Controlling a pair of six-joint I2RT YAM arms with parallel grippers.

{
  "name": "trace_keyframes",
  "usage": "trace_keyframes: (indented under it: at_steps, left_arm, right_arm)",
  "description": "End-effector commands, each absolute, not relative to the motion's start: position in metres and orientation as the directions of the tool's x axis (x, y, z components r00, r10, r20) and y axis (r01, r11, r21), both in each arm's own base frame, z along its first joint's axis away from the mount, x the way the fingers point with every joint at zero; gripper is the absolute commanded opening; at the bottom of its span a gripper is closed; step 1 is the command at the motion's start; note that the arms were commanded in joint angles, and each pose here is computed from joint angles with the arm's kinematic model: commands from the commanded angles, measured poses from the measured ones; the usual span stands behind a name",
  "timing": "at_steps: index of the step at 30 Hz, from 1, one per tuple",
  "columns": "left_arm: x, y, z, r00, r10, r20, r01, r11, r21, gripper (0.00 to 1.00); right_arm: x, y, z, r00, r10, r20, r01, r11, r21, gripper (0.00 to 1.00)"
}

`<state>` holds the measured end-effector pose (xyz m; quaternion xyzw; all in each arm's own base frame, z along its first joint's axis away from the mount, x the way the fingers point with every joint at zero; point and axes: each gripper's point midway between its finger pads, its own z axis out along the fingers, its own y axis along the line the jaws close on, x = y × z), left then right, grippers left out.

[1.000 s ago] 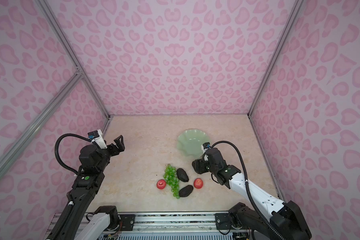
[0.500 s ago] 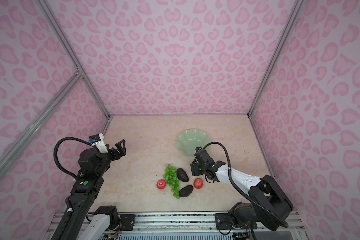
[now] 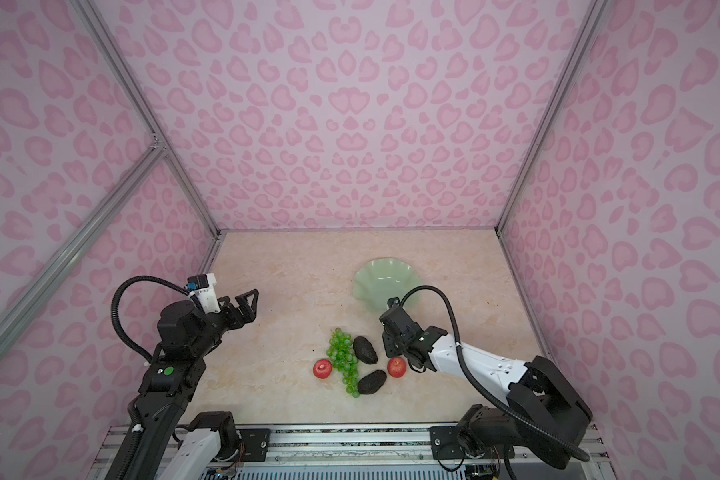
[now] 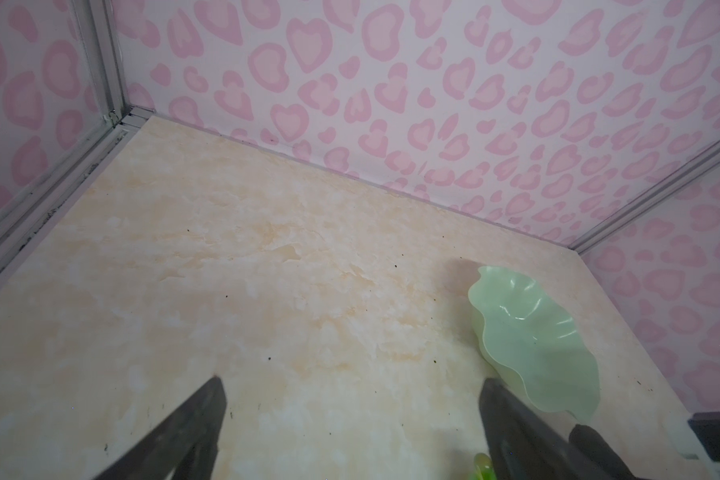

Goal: Place and organize the fake fruits in the fruit bowl
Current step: 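Reach the right gripper down and grasp the dark avocado nearest the bowl, then release the avocado into the bowl while the left gripper reaches for an apple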

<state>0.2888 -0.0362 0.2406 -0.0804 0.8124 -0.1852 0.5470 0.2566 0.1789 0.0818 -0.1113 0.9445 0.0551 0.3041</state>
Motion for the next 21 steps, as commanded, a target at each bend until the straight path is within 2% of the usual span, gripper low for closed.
trace_keyframes:
  at_steps: [1, 5, 8, 13, 17, 21]
  left_arm:
    - [0.282, -0.044, 0.243, -0.416, -0.346, -0.841, 0.101, 0.902, -0.421, 0.95]
    - [0.277, -0.051, 0.237, -0.46, -0.351, -0.815, 0.115, 0.887, -0.447, 0.94]
    - [0.276, -0.055, 0.227, -0.497, -0.363, -0.788, 0.111, 0.875, -0.472, 0.93]
    - [0.272, -0.066, 0.218, -0.56, -0.374, -0.739, 0.103, 0.854, -0.511, 0.9]
    - [0.265, -0.078, 0.207, -0.606, -0.372, -0.703, 0.097, 0.843, -0.529, 0.9]
    - [0.255, -0.096, 0.19, -0.668, -0.359, -0.652, 0.093, 0.828, -0.552, 0.88]
  right_arm:
    - [0.249, 0.167, 0.101, -0.775, -0.185, -0.604, -0.229, 0.973, -0.005, 0.37]
    - [0.26, 0.171, 0.135, -0.697, -0.143, -0.703, -0.233, 0.972, 0.033, 0.36]
    - [0.286, 0.179, 0.161, -0.648, -0.115, -0.753, -0.234, 0.971, 0.053, 0.37]
    - [0.334, 0.193, 0.171, -0.658, -0.125, -0.742, -0.219, 0.975, 0.03, 0.36]
    - [0.369, 0.206, 0.156, -0.705, -0.159, -0.691, -0.235, 0.972, 0.015, 0.36]
    - [0.403, 0.219, 0.135, -0.714, -0.156, -0.683, -0.232, 0.973, 0.019, 0.36]
